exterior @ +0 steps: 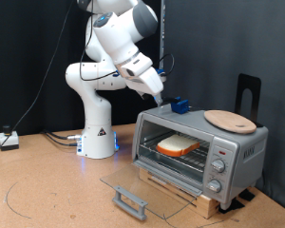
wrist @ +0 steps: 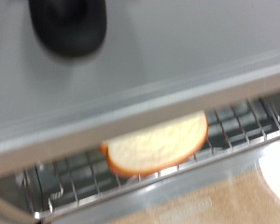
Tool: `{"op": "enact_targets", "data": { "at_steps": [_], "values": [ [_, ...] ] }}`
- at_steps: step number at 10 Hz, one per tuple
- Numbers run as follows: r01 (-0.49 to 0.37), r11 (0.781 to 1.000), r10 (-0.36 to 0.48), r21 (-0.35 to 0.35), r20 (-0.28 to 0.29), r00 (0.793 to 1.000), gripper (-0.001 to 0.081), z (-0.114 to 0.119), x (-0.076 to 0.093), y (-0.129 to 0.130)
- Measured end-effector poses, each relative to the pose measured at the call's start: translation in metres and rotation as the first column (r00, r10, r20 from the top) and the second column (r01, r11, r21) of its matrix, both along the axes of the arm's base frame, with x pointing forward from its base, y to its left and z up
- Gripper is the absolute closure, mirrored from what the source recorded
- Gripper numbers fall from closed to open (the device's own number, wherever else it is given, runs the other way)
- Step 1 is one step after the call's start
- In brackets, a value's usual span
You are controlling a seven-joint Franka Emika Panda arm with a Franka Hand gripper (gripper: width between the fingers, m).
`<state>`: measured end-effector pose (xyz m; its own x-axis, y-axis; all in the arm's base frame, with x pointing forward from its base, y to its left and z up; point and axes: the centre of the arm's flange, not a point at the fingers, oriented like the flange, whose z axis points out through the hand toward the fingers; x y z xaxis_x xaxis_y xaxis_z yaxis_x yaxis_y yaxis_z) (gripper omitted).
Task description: Make a piece of toast with the oven
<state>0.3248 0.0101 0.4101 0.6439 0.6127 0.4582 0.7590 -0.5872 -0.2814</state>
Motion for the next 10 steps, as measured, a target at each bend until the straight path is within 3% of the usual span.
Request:
{"op": "enact_targets", "data": {
  "at_steps": [3, 5, 7, 8, 10],
  "values": [
    [-0.021, 1.000, 0.021, 0.000, -0.003, 1.000, -0.0001, -0.007, 0.002, -0.044],
    [-0.034, 0.999, 0.034, 0.003, 0.024, 0.999, -0.0001, -0.011, 0.005, -0.073],
    [-0.041, 0.999, 0.040, 0.014, 0.031, 0.999, -0.0001, -0.013, 0.009, -0.082],
    [0.014, 0.999, -0.010, 0.044, -0.070, 0.998, -0.0001, -0.015, 0.005, -0.075],
    [0.201, 0.975, -0.173, 0.091, -0.249, 0.953, -0.0001, -0.005, 0.008, -0.060]
  ]
}}
